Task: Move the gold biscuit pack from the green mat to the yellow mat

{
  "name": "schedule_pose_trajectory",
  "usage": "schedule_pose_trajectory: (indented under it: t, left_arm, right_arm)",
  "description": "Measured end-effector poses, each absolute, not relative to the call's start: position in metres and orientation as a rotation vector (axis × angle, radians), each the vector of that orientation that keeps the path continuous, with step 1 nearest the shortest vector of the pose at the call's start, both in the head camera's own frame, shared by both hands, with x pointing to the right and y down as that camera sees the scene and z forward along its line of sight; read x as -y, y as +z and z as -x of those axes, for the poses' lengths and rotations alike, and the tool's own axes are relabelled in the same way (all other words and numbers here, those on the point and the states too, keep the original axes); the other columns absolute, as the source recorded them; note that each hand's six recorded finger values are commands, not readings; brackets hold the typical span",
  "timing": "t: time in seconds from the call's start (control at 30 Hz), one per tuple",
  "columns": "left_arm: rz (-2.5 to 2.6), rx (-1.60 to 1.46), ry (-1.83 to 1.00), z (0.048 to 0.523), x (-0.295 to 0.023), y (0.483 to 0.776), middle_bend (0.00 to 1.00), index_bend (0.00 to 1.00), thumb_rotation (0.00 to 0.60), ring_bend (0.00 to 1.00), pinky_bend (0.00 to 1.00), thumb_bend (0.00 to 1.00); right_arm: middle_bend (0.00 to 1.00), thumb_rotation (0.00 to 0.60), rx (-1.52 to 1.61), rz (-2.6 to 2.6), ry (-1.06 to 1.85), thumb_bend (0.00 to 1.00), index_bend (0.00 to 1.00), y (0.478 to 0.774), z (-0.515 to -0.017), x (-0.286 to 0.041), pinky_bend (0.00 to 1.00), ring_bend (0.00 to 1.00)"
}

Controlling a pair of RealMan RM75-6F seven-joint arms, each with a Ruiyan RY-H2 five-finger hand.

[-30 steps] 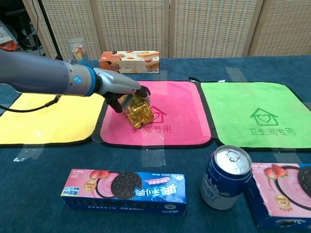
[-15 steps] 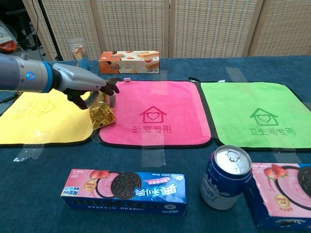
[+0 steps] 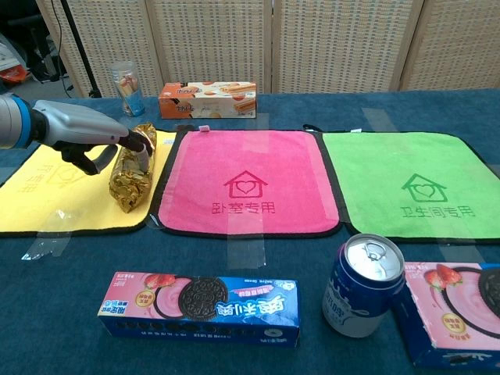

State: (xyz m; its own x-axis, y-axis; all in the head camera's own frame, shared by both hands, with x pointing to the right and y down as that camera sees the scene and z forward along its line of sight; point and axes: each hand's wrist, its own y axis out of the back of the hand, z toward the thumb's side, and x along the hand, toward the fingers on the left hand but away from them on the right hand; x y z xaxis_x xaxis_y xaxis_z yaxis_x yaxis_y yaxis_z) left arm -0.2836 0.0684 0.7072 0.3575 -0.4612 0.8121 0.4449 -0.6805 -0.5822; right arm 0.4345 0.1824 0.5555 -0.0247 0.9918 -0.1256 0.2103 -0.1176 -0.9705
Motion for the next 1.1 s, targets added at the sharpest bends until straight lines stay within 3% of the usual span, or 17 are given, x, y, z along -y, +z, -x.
schedule_pose_trajectory:
  t: [0.4,0.73,1.1]
  left_arm:
    - [1.783,-0.031,-1.445,0.3,-0.057,0.691,0.14,0.31,0.6,0.13,0.12,1.0]
    - [1.763,-0.143,-1.304,0.277,-0.04,0.663,0.14,0.31,0.6,0.13,0.12,1.0]
    - [1.779,0.003,-1.31,0.247,-0.062,0.707,0.14,0.31,0.6,0.13,0.12,1.0]
  right_arm:
    - [0.0,0.6,1.332,1.441,1.231,0.0,0.0,0.557,-0.435,-0.182,0.0,0.0]
    - [0.0,0.6,1.334,1.447,1.231,0.0,0.0,0.558,-0.435,-0.181,0.0,0.0]
    - [0.0,0.6,1.351,1.441,1.238,0.0,0.0,0.556,-0.44,-0.18,0.0,0.0]
